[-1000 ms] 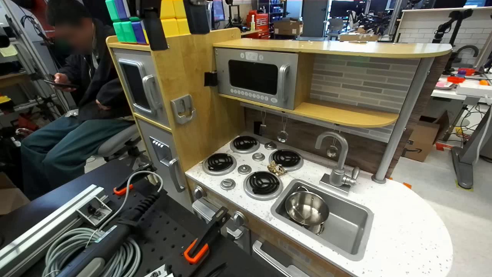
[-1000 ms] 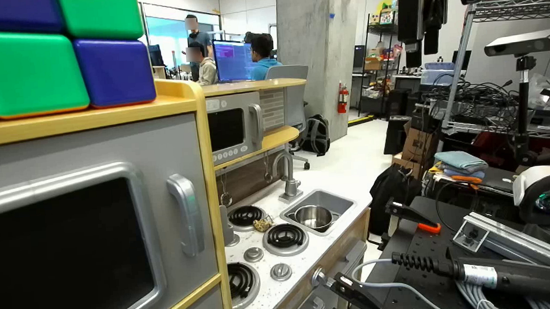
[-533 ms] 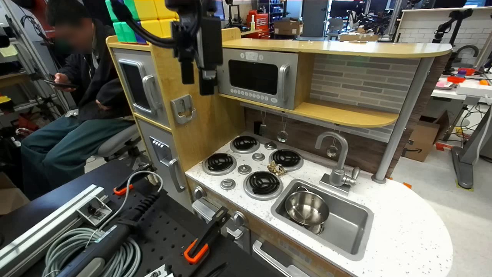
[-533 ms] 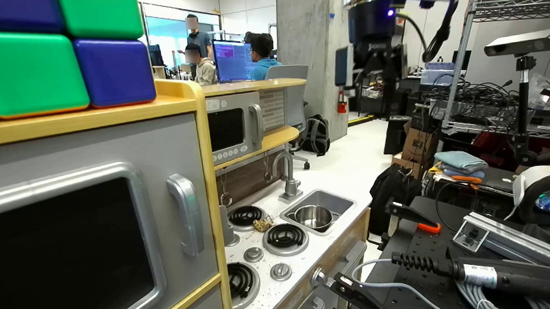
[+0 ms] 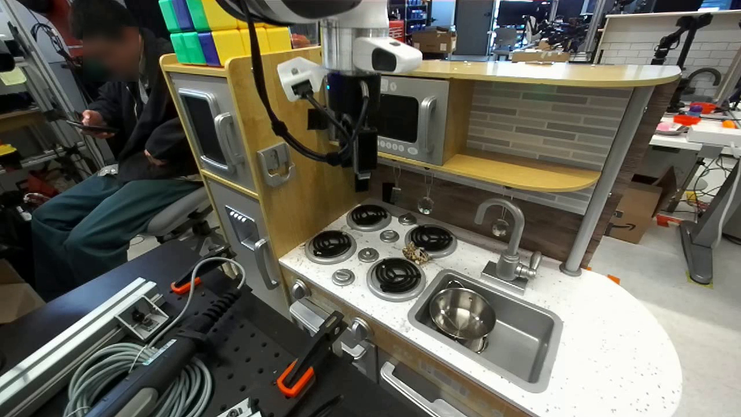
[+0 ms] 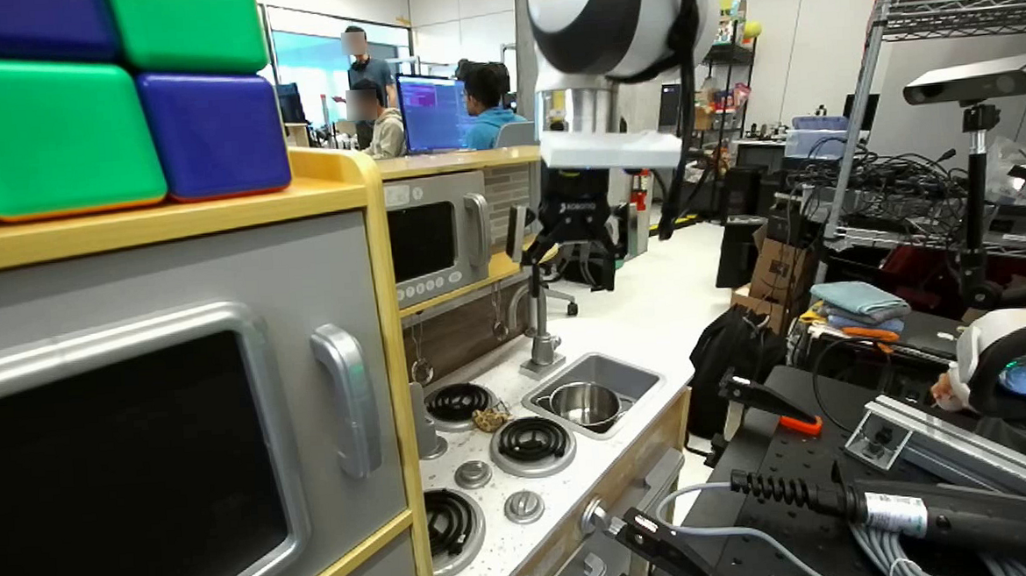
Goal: Pick up the object from the stove and put it in the pot that is in the sink
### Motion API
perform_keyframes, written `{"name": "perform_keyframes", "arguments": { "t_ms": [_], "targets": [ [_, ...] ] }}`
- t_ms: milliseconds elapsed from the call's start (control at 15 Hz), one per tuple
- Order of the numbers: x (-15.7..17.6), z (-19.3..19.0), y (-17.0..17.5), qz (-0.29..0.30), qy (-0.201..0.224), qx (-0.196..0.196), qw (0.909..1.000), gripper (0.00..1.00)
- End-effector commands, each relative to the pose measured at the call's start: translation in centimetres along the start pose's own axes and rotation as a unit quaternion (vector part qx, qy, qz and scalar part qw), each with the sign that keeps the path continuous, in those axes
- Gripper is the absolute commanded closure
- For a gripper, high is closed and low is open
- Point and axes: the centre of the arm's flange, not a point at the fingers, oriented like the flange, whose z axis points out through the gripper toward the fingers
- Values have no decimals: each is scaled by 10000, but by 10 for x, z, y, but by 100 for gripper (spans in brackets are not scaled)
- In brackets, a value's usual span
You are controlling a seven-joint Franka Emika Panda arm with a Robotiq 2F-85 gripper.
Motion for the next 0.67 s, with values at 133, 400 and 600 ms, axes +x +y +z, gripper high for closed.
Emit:
{"name": "perform_keyframes", "arguments": {
  "t_ms": [133, 400, 600],
  "targets": [
    [21, 34, -22, 221, -48, -105, 9997, 0],
    [31, 37, -28, 261, -20, -108, 9996, 0],
    [33, 65, -29, 390, 529, -177, 9977, 0]
  ]
}}
